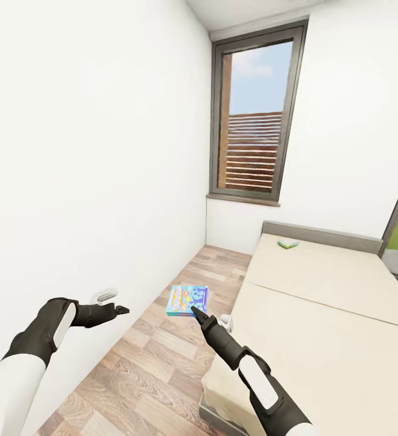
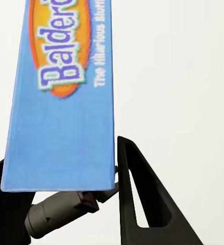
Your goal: Put all the toys in the child's room - the three board games (two on the bed and one on the table), the two jigsaw puzzles on the table, and the tennis ball on the table - inside the toy box on the table in the child's room.
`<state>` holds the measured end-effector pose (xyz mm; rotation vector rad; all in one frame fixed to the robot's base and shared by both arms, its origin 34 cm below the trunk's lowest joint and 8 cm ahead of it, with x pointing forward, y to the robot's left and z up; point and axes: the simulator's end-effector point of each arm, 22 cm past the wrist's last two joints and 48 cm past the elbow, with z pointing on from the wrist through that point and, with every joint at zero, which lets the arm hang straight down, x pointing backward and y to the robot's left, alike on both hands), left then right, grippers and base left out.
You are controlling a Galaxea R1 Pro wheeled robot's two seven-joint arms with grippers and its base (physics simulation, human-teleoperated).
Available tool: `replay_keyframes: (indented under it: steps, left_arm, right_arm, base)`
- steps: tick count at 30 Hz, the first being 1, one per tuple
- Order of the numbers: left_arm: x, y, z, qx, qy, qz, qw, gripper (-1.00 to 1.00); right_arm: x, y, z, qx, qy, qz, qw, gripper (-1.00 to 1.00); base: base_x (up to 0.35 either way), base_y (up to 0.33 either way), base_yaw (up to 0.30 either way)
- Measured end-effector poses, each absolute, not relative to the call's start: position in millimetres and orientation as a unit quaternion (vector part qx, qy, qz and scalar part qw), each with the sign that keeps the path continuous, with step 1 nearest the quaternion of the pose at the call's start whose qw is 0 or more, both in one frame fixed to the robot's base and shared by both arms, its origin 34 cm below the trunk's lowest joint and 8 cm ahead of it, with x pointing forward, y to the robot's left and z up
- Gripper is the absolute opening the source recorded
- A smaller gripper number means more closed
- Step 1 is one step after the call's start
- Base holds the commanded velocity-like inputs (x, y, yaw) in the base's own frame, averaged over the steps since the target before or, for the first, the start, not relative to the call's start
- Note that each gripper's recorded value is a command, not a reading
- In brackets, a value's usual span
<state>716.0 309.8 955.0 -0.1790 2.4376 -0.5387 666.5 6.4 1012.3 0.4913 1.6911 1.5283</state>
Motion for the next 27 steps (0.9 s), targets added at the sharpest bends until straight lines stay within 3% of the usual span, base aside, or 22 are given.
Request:
replay_keyframes:
  steps: [19,27]
  left_arm:
    - [714.3,304.4,978.9,-0.062,0.919,-0.209,0.327,1.0]
    - [714.5,304.3,979.8,-0.062,0.919,-0.207,0.328,1.0]
  right_arm:
    - [662.6,7.3,1035.5,0.184,0.661,0.606,0.404,-1.0]
    - [662.3,9.2,1036.9,0.182,0.662,0.605,0.404,-1.0]
  base:
    - [-0.001,-0.004,0.0]
    - [-0.081,-0.22,0.043]
